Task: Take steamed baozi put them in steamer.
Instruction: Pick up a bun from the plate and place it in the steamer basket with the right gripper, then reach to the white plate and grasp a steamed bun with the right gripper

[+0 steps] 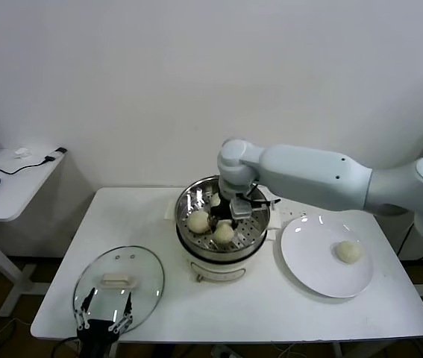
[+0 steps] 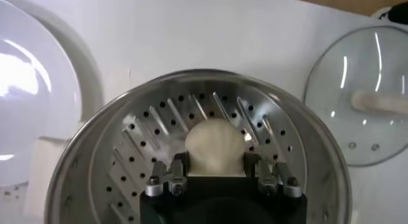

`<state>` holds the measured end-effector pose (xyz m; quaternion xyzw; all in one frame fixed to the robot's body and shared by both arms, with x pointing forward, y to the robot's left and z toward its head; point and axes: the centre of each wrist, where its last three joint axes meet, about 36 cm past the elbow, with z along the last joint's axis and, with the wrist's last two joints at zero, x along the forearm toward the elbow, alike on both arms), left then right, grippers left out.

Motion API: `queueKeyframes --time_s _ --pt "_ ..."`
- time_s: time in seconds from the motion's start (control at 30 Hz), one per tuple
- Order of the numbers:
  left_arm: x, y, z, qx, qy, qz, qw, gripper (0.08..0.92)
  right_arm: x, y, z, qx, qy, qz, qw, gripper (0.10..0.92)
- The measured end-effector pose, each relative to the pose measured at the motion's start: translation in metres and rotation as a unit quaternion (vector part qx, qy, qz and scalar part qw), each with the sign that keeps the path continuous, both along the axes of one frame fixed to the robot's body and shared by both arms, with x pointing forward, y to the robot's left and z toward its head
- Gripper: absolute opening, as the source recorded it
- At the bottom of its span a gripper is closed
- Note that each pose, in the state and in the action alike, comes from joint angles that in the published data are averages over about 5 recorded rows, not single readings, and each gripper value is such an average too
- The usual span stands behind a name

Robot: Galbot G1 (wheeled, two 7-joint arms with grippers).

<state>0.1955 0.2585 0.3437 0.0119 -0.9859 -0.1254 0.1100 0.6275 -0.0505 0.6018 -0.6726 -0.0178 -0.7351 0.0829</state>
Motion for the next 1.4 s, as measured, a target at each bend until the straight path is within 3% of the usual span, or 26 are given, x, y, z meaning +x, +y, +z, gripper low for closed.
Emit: queueKeyframes --time_s 0.23,0.47,0.57,0.8,1.0,1.2,1.4 --pt "-0.001 0.000 -0.001 -0.001 0.001 0.000 1.000 0.823 -0.003 0.002 -0.011 0.000 0.013 -0.006 1.000 0.594" --pt "-0.002 -0.001 -0.002 -0.002 0.001 -0.001 1.000 0.823 0.000 -0.002 -0.012 0.002 0.019 -0.019 1.000 0.775" --pt "-0.002 -0.002 -0.002 -0.003 0.001 -0.001 1.000 0.823 0.003 -0.006 -0.008 0.004 0.018 -0.026 0.999 0.815" --pt "-0.001 -0.003 -0.002 -0.003 0.000 -0.002 1.000 0.823 0.016 -0.021 0.014 0.021 0.007 -0.055 0.998 0.823" --pt "0.001 -0.004 0.001 -0.002 -0.004 -0.004 1.000 0.823 0.039 -0.061 0.045 0.056 -0.009 -0.145 0.988 0.823" --pt "0.002 -0.007 0.002 -0.005 -0.006 -0.009 1.000 0.823 0.053 -0.123 0.064 0.108 -0.006 -0.319 0.942 0.823" --pt "0.004 -0.011 0.003 -0.005 -0.006 -0.015 1.000 0.823 0.056 -0.200 0.068 0.140 0.000 -0.511 0.848 0.823"
